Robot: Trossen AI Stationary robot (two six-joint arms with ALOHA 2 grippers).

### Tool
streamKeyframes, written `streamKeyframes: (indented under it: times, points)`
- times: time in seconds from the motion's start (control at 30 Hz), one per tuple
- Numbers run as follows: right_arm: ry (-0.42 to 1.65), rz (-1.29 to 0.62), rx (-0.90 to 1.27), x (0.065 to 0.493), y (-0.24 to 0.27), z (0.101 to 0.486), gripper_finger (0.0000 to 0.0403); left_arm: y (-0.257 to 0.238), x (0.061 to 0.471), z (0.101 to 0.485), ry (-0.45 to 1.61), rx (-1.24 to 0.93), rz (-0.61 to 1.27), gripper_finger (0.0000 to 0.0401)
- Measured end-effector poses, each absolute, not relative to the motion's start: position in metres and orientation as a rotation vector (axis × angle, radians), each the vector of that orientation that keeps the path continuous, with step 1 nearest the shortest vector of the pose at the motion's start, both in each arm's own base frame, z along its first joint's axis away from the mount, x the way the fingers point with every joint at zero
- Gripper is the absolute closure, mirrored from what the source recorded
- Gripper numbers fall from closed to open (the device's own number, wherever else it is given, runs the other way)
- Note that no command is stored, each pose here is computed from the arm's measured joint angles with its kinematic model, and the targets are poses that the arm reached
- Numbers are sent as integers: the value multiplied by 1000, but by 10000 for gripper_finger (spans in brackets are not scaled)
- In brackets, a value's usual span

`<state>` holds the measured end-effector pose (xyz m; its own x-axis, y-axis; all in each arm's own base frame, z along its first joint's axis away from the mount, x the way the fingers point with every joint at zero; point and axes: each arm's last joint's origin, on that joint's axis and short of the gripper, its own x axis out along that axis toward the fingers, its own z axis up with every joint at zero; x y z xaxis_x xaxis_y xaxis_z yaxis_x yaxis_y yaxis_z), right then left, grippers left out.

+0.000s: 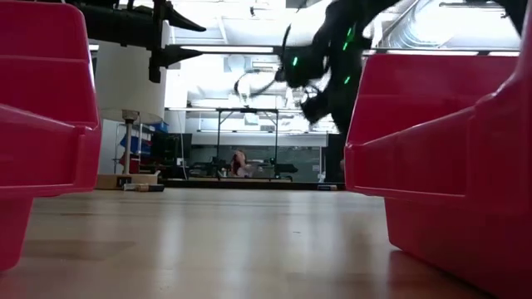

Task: Sort batteries
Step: Put the black-brown battery into the right red bin

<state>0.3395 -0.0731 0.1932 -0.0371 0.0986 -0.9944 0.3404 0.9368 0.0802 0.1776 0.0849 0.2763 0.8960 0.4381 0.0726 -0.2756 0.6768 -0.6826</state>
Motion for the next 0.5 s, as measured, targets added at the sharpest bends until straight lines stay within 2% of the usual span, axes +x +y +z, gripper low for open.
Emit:
streamKeyframes:
  times: [0.3,0.4,0.5]
  points:
    - [1534,181,384,324,73,243,369,85,178,275,-225,-740,412,194]
    - [1540,338,490,314,128,248,369,85,178,273,-208,-744,420,194]
    - [1500,416,568,308,169,253,369,85,178,272,-199,-746,424,194]
